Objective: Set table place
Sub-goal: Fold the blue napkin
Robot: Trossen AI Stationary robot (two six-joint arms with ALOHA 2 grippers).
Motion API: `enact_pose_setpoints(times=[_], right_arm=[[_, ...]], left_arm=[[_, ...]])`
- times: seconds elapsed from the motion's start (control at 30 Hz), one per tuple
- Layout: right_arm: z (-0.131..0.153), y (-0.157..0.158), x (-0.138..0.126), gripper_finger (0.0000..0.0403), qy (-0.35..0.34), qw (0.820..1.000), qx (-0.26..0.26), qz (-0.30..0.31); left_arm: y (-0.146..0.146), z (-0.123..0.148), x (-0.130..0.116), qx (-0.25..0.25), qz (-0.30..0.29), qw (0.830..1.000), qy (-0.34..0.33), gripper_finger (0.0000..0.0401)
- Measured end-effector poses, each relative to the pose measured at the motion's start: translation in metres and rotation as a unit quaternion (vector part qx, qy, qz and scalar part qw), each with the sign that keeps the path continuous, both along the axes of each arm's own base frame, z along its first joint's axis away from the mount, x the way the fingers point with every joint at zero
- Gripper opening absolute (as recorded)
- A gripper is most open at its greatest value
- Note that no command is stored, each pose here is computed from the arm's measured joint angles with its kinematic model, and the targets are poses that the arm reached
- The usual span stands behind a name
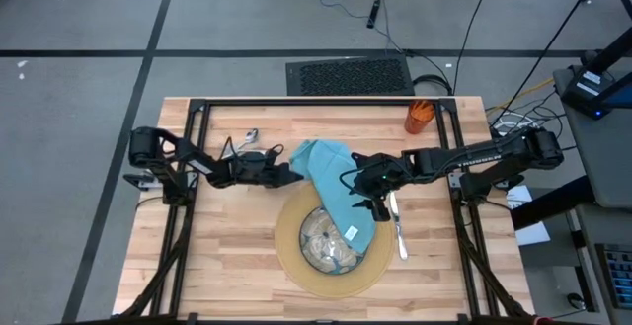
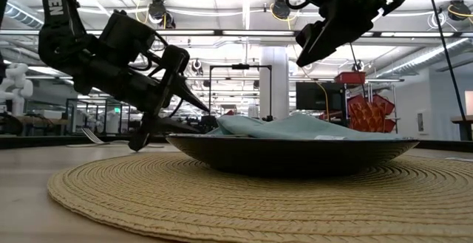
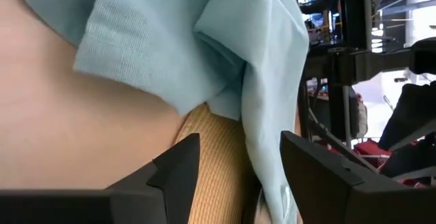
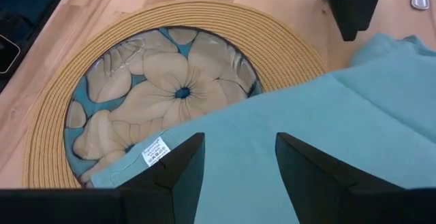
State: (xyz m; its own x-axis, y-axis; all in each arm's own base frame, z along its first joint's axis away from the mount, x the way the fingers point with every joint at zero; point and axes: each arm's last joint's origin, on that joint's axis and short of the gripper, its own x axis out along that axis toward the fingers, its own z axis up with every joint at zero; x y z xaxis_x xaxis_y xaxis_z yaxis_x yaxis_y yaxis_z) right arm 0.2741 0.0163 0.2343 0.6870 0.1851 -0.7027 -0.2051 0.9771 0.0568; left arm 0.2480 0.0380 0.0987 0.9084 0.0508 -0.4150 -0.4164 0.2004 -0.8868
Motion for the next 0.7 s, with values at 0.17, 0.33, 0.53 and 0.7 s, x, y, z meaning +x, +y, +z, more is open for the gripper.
enact_pose_setpoints(times=[0.17, 0.33, 0.53, 0.7], right_arm=[[0.0, 0.0, 0.0, 0.0171, -0.001, 1.0, -0.002, 0.003], [0.0, 0.0, 0.0, 0.0171, -0.003, 1.0, -0.009, 0.011], [0.0, 0.0, 0.0, 0.0171, -0.004, 1.0, -0.013, 0.014], [0.002, 0.0, 0.002, 0.0171, -0.015, 1.0, -0.008, 0.01]], left_arm=[[0.0, -0.003, -0.001, -0.002, 0.0, 1.0, 0.016, 0.016], [0.002, 0.0, 0.004, 0.01, -0.005, 0.999, 0.03, 0.0147], [0.006, 0.007, 0.005, 0.042, -0.02, 0.996, 0.078, 0.0146], [0.013, 0.02, 0.001, 0.108, -0.036, 0.982, 0.151, 0.0146]])
